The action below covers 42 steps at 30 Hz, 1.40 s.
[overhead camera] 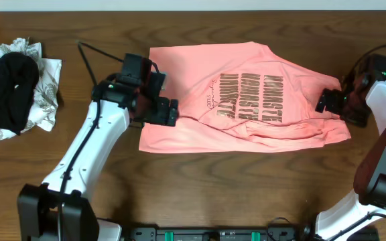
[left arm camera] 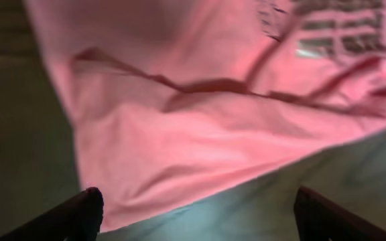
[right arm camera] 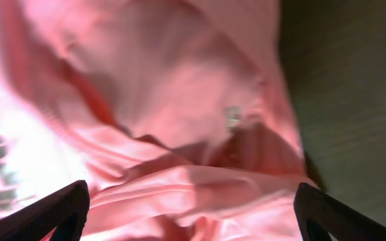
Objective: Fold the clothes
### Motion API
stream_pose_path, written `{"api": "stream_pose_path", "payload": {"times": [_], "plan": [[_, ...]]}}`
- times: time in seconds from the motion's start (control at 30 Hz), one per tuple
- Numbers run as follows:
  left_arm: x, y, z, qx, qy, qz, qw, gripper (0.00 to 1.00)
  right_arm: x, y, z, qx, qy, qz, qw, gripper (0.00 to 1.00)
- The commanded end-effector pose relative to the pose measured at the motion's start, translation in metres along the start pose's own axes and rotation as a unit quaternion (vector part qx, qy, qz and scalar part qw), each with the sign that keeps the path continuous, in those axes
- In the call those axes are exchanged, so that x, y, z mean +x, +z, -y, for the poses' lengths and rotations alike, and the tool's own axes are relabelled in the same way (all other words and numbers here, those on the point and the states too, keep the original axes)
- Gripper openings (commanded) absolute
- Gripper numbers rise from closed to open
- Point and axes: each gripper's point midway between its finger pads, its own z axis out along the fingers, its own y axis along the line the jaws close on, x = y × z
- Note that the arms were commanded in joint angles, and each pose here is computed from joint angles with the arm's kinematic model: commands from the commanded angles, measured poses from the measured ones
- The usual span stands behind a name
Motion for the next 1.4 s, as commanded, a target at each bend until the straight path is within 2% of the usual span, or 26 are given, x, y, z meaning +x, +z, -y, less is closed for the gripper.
{"api": "stream_pose_path", "payload": {"times": [0.0,0.17,0.27,0.37,0.53,0.6,0.73,0.9,1.03,1.17,1.37], "plan": [[0.006,0.006,0.018,0.042,0.039,-0.014,0.998,0.91,-0.005,-0.002,-0.013,-0.037,-0.035,0.006,0.999,0.96],[0.006,0.006,0.0,-0.017,-0.048,-0.013,0.999,0.91,-0.008,-0.002,-0.013,-0.037,-0.041,0.012,0.998,0.96],[0.006,0.006,-0.016,-0.066,-0.122,-0.004,0.99,0.91,-0.008,-0.002,-0.014,-0.04,-0.042,0.012,0.998,0.96],[-0.002,0.004,-0.028,-0.098,-0.16,0.021,0.982,0.91,-0.011,-0.003,-0.023,-0.064,-0.064,0.021,0.996,0.96],[-0.048,-0.002,-0.029,-0.086,-0.15,0.114,0.978,1.0,-0.03,-0.006,-0.033,-0.091,-0.072,0.06,0.991,0.99],[-0.061,-0.005,-0.023,-0.06,-0.133,0.131,0.981,1.0,-0.033,-0.01,-0.041,-0.114,-0.084,0.067,0.988,0.99],[-0.083,-0.011,-0.019,-0.013,-0.141,0.139,0.98,1.0,-0.049,-0.025,-0.05,-0.116,-0.097,0.089,0.985,0.99],[-0.117,-0.018,-0.028,-0.017,-0.147,0.147,0.978,0.99,-0.079,-0.064,-0.068,-0.115,-0.121,0.132,0.977,0.99],[-0.15,-0.015,-0.029,-0.019,-0.131,0.147,0.98,0.98,-0.105,-0.085,-0.079,-0.077,-0.136,0.18,0.971,0.99],[-0.18,-0.004,-0.034,-0.021,-0.124,0.154,0.98,0.97,-0.12,-0.091,-0.089,-0.054,-0.15,0.214,0.964,0.99],[-0.212,0.033,-0.059,-0.059,-0.124,0.182,0.974,0.96,-0.122,-0.08,-0.096,-0.053,-0.157,0.212,0.963,0.99]]}}
